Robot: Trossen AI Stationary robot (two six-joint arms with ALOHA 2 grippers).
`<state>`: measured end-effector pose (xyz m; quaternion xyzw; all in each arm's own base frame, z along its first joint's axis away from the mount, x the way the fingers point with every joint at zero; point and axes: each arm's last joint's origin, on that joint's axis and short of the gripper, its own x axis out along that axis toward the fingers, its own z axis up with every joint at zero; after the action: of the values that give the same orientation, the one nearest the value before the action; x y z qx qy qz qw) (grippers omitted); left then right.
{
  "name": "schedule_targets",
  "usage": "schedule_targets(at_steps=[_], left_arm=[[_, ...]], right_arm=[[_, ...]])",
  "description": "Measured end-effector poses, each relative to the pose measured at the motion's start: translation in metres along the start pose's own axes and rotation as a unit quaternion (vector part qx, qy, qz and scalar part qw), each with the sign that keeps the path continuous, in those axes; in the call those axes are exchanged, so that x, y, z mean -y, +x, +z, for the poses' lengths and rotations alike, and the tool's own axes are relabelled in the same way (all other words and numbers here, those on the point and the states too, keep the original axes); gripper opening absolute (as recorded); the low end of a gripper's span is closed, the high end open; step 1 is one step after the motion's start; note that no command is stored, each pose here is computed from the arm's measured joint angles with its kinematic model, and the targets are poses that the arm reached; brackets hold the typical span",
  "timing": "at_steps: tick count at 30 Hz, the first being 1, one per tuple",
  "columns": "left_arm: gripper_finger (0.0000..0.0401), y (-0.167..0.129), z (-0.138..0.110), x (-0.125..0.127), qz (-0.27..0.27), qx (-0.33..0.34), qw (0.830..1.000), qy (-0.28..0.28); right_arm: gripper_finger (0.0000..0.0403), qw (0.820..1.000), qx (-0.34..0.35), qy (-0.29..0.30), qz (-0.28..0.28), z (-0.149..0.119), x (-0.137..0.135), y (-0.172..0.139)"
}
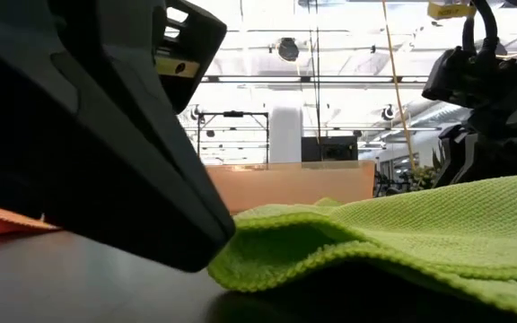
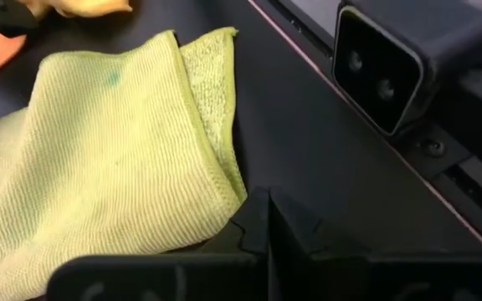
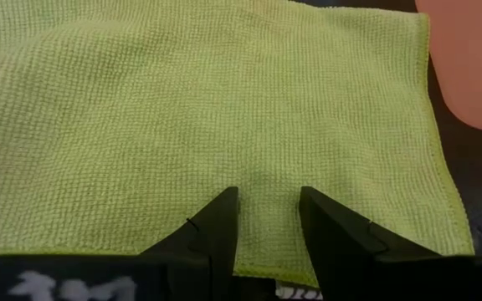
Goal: Fold microfiber towels
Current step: Fold the green microfiber towel
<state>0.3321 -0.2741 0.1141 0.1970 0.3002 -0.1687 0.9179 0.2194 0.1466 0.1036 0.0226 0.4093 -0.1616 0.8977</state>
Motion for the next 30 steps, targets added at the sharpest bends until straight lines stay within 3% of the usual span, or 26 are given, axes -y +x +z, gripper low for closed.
schedule_targets(at_steps=[4, 9, 16, 30], left_arm=[[0.0035, 0.000, 0.005, -0.001, 0.008, 0.023, 1.000, -0.001], [0.0094, -0.001, 0.009, 0.000, 0.030, 0.044, 0.999, 0.005], [0.0165, 0.001, 0.004, -0.005, 0.036, 0.020, 0.999, -0.013], [0.0174, 0.010, -0.006, -0.006, 0.052, -0.001, 0.999, -0.014]], right_arm=[[0.0126, 1.000, 0.007, -0.004, 0.009, 0.001, -0.002, 0.000], [0.0126, 1.000, 0.008, -0.004, 0.012, 0.002, -0.002, 0.000], [0.0126, 1.000, 0.006, -0.003, 0.013, 0.002, -0.002, 0.000], [0.0126, 1.000, 0.001, -0.003, 0.018, 0.001, -0.003, 0.000]])
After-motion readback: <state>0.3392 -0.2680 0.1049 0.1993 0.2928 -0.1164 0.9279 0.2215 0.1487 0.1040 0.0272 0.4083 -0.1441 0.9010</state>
